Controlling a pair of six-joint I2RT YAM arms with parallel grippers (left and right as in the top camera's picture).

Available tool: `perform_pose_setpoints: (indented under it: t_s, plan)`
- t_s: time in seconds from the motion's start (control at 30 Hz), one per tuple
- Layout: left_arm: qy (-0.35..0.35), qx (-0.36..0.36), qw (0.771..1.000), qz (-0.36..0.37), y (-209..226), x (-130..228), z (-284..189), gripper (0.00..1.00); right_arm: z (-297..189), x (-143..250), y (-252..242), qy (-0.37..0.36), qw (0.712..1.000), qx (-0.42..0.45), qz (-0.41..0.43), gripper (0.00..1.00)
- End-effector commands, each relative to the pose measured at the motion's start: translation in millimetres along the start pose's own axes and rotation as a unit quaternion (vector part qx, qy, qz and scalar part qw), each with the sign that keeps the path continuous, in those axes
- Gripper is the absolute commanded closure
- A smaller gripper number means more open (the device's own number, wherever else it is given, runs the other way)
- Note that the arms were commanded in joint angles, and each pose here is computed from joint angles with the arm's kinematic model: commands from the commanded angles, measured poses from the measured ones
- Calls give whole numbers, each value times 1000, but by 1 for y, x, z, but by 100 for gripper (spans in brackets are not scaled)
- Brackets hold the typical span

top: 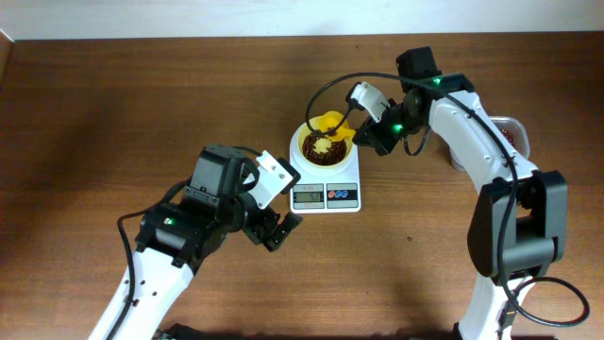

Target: Scoop item into bowl and weigh 50g on scale

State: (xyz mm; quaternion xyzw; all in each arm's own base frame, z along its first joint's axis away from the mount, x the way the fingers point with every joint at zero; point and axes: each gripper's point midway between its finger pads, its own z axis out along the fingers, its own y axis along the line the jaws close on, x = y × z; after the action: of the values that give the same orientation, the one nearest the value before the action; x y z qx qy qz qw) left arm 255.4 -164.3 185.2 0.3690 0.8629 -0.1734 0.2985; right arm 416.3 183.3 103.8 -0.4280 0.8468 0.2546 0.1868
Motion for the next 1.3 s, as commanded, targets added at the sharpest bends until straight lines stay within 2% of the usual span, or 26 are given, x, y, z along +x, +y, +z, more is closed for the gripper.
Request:
perform_pose_setpoints:
  t_s: [0.0, 0.87, 1.03, 1.17, 1.27]
  plan:
    - [-3, -2, 1000, -1, -1, 0, -2, 1, 2, -1, 5, -2, 1000, -18, 10, 96]
    - [-3, -2, 1000, -1, -1, 0, -2, 1, -14, -16, 29, -13, 999, -34, -3, 96]
    - [-3, -2, 1000, -1, -1, 0, -2, 1, -21, -20, 16, -8, 999, 7, -38, 96]
    - [-3, -2, 1000, -1, -1, 0, -2, 1, -16, -25, 29, 1, 998, 0, -56, 96]
    - [-3, -2, 1000, -1, -1, 0, -2, 1, -13, -24, 23, 26, 994, 34, -105, 96]
